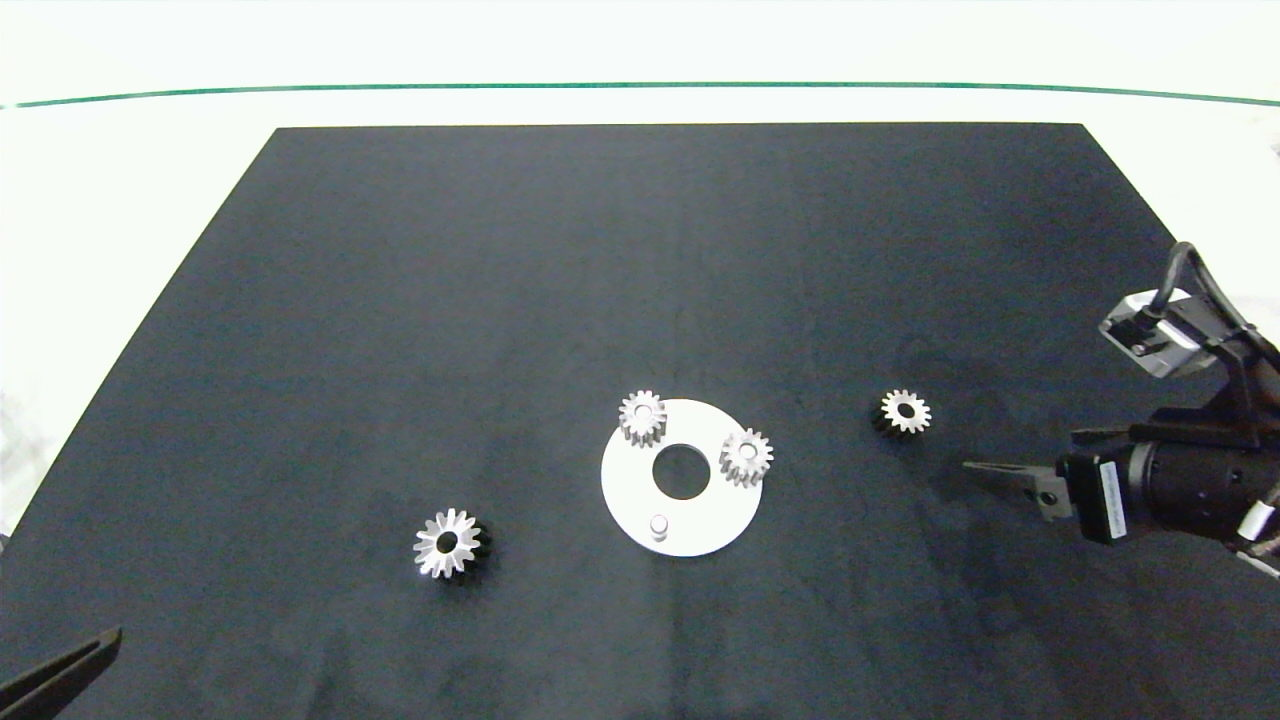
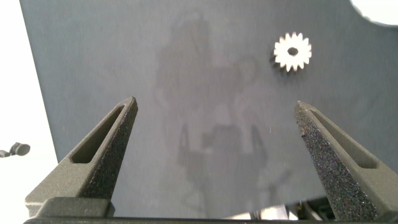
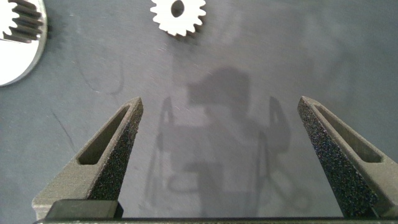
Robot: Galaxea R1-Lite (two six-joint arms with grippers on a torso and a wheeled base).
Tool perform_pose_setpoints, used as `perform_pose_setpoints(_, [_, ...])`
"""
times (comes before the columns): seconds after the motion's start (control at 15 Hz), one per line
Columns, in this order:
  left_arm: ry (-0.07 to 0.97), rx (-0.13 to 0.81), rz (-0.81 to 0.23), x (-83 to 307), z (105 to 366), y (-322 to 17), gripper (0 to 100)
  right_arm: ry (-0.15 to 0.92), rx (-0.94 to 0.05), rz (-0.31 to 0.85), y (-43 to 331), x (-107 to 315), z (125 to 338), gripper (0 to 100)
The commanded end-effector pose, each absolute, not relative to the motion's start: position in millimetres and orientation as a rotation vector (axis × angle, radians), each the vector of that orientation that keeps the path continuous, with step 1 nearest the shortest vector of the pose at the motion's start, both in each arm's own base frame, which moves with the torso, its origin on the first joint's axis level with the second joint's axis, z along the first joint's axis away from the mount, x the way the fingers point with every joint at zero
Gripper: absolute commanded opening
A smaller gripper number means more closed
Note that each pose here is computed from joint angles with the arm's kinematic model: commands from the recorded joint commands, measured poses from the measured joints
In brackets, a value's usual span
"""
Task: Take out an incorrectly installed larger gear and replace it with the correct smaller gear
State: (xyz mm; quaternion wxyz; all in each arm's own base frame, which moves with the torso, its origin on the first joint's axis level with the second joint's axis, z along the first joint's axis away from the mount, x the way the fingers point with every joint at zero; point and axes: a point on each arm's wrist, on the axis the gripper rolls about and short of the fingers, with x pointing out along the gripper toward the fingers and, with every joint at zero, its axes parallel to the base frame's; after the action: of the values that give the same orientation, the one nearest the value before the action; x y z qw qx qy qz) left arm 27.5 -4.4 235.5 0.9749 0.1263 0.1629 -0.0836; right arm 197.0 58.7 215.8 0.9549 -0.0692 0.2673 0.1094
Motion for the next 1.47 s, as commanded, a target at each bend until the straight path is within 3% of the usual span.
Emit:
perform_pose_setpoints(0.07, [0.302, 0.251, -0.162, 15.5, 234.5, -1.3, 100, 0.570, -0.153, 0.231, 71.6, 226.5, 211.1, 100])
perform_pose_setpoints(0.87, [0.315, 0.250, -0.150, 13.5, 228.2, -0.7, 100, 0.551, -0.200, 0.226, 97.4, 272.3, 187.0, 100])
perform_pose_setpoints(1.33, [0.325, 0.251, -0.153, 14.2, 225.3, -0.8, 100, 0.501, -0.185, 0.225, 99.6, 278.2, 190.7, 100])
perform_pose_setpoints(1.47, [0.327, 0.251, -0.152, 14.2, 224.9, -0.8, 100, 0.493, -0.187, 0.214, 99.5, 278.6, 191.4, 95])
